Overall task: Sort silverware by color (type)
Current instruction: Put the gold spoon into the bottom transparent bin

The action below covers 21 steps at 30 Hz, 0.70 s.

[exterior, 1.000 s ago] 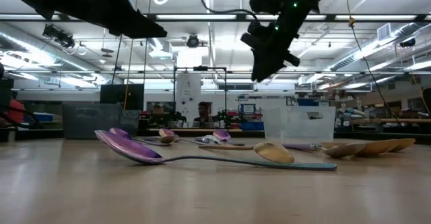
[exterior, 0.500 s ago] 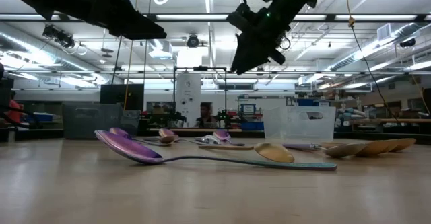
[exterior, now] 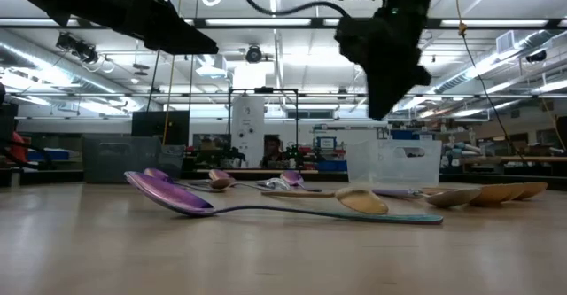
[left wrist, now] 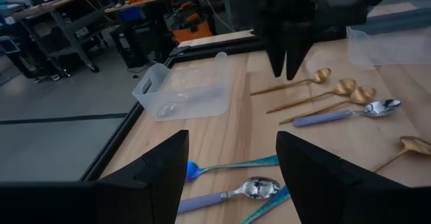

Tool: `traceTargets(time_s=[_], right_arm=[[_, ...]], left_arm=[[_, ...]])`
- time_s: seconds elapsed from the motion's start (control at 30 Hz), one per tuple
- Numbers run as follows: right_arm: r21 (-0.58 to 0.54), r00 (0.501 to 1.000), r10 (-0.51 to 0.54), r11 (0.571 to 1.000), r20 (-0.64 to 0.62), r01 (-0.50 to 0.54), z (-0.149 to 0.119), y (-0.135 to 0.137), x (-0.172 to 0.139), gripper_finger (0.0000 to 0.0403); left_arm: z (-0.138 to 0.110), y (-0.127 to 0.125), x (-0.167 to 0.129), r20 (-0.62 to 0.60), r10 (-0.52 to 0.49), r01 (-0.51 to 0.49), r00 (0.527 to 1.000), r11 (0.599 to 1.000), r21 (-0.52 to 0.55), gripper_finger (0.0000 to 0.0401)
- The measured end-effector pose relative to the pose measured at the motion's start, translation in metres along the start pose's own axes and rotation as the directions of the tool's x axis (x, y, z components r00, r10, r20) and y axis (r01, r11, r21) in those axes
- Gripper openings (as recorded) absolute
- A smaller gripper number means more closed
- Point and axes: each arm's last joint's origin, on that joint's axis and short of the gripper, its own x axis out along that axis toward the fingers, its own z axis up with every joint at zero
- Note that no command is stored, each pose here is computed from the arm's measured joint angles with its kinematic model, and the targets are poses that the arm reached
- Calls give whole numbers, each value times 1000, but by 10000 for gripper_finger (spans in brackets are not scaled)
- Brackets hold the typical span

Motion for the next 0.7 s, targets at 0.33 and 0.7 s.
traceTargets(time_s=[0.33, 0.7], right_arm=[[-11, 974, -127, 992, -188, 127, -39, -10, 17, 110], [-632, 963, -152, 774, -221, -23, -52, -11, 23, 110]], left_arm=[[1, 0, 0, 6, 2, -2, 1000, 1000, 0, 231], [1, 0, 0, 7, 2, -2, 1000, 999, 36, 231]])
